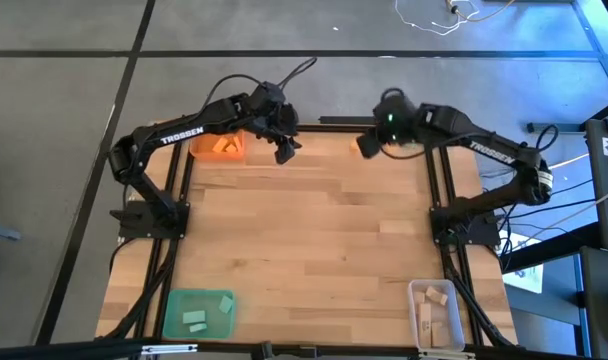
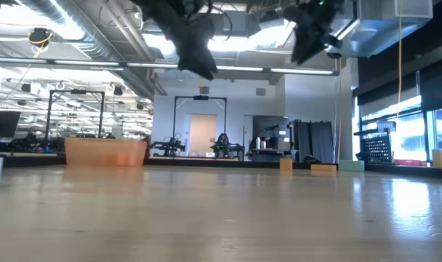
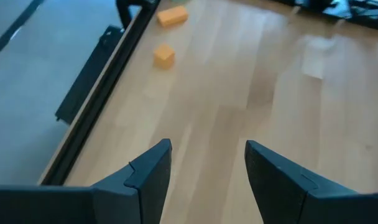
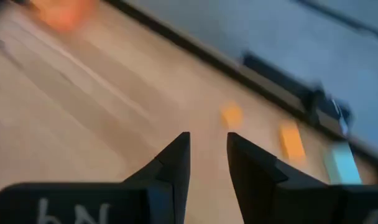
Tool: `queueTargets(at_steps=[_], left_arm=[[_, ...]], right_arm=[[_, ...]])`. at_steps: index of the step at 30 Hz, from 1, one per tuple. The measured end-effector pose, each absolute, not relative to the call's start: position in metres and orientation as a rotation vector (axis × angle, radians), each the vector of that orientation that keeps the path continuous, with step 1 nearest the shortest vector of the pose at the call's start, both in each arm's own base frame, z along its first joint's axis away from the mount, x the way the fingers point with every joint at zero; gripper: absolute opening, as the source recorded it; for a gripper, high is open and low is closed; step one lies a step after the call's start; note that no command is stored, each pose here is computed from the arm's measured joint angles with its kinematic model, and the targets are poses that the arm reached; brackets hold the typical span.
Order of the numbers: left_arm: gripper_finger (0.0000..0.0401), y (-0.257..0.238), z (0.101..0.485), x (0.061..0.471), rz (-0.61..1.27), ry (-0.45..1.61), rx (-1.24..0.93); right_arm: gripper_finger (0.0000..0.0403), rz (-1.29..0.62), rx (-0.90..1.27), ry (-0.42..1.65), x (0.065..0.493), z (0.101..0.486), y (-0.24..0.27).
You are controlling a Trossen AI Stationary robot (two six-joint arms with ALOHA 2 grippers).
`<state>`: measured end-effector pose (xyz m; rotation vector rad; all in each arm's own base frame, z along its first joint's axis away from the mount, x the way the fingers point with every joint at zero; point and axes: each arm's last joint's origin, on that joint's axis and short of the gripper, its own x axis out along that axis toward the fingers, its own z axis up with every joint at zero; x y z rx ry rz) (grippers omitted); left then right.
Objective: Sort & place blocks by color
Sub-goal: Put the orange block into the orange bin
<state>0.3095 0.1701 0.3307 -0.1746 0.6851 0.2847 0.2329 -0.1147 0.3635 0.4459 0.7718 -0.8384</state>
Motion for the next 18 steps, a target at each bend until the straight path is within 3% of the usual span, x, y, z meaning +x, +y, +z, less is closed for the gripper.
queueTargets(at_steps=[5, 18], left_arm=[[0.0195, 0.183, 0.32, 0.31, 0.319, 0.712, -0.223], [0.0195, 0.191, 0.317, 0.306, 0.343, 0.722, -0.237]], right_arm=[[0.0106, -0.666, 0.298, 0.764, 0.238, 0.362, -0.147], [0.0097, -0.467, 0.231, 0.935, 0.259, 0.318, -0.185]])
